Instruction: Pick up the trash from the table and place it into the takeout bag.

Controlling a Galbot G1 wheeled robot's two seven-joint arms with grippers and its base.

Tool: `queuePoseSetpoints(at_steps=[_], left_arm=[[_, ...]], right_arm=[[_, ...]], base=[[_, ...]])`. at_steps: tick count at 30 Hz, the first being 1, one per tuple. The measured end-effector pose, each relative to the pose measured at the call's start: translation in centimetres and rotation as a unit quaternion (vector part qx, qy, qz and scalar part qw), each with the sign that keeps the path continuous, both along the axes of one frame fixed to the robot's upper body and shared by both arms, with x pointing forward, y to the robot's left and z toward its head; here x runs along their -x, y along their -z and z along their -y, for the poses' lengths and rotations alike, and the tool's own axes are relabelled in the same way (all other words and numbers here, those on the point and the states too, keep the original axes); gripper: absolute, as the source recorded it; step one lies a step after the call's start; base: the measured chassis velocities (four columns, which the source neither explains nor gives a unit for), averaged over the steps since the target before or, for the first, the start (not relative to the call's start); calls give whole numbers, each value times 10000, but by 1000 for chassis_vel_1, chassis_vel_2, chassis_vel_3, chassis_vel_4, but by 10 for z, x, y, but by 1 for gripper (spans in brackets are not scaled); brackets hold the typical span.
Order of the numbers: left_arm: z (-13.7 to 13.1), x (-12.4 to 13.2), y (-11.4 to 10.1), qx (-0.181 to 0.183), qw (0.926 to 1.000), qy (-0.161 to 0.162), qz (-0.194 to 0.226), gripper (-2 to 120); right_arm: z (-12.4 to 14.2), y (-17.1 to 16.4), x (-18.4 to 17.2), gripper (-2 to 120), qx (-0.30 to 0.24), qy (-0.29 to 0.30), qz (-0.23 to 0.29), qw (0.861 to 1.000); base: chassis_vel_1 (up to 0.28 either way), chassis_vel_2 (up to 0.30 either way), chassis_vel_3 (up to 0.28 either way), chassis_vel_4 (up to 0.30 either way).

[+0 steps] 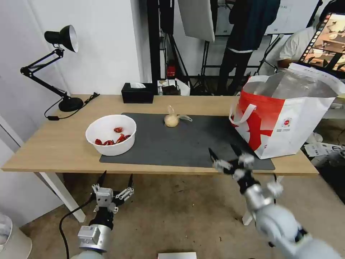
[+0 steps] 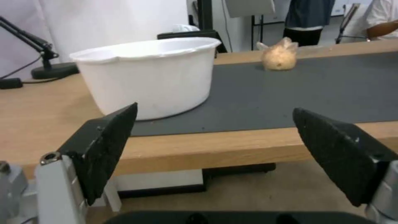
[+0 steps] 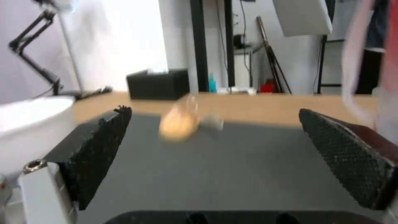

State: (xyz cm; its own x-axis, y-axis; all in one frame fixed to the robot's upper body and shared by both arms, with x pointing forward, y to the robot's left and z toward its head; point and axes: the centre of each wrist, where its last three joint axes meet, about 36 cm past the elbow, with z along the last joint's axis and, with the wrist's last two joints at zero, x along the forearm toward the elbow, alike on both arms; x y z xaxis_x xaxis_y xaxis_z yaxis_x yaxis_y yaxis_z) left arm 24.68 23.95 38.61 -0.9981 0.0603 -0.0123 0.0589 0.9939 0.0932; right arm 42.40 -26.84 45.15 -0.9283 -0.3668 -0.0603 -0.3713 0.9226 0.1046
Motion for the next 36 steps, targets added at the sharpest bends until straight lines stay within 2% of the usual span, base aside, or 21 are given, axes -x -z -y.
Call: queuePoseSetpoints(at_steps=[1,2,5,6,8,9,12,13,14,17,24,36], left_arm=[[0,0,0,-3,10000,-17,2,100],[0,0,0,-3,10000,-17,2,100],[-2,0,-2,-7,10000,-63,29,100],[-2,0,-2,-7,10000,-63,29,100],[-3,1,-3,-8,9999,-111,25,100],[-3,1,-3,-8,9999,-111,25,100],[-4,3,-2,-11,9999,-147,-6,100],[-4,4,-1,-21,9999,-156,-32,100],[-4,4,-1,-21,9999,-156,-32,100],[-4,5,5,-37,9997,-199,-106,100],[-3,5,9,-23,9996,-204,-167,100],[-5,3,11,-58,9997,-138,-178,100]], right_arm=[[-4,-8,-19,100,-20,-18,-57,10000],[-4,-8,-19,100,-20,-18,-57,10000],[-21,-22,-74,100,113,-107,-275,9995],[-21,-22,-74,100,113,-107,-275,9995],[-43,-33,-119,100,330,-78,-410,9986],[-43,-33,-119,100,330,-78,-410,9986],[-78,-33,-168,100,666,-74,-648,9956],[-97,-31,-191,100,842,-64,-782,9934],[-97,-31,-191,100,842,-64,-782,9934],[-138,-30,-239,100,1188,40,-1072,9871],[-175,-16,-275,100,1524,102,-1490,9770],[-180,0,-287,100,1737,-209,-1879,9665]], base=[[0,0,0,0],[0,0,0,0],[0,0,0,0],[0,0,0,0],[0,0,0,0],[0,0,0,0],[0,0,0,0],[0,0,0,0],[0,0,0,0],[0,0,0,0],[0,0,0,0],[0,0,0,0]])
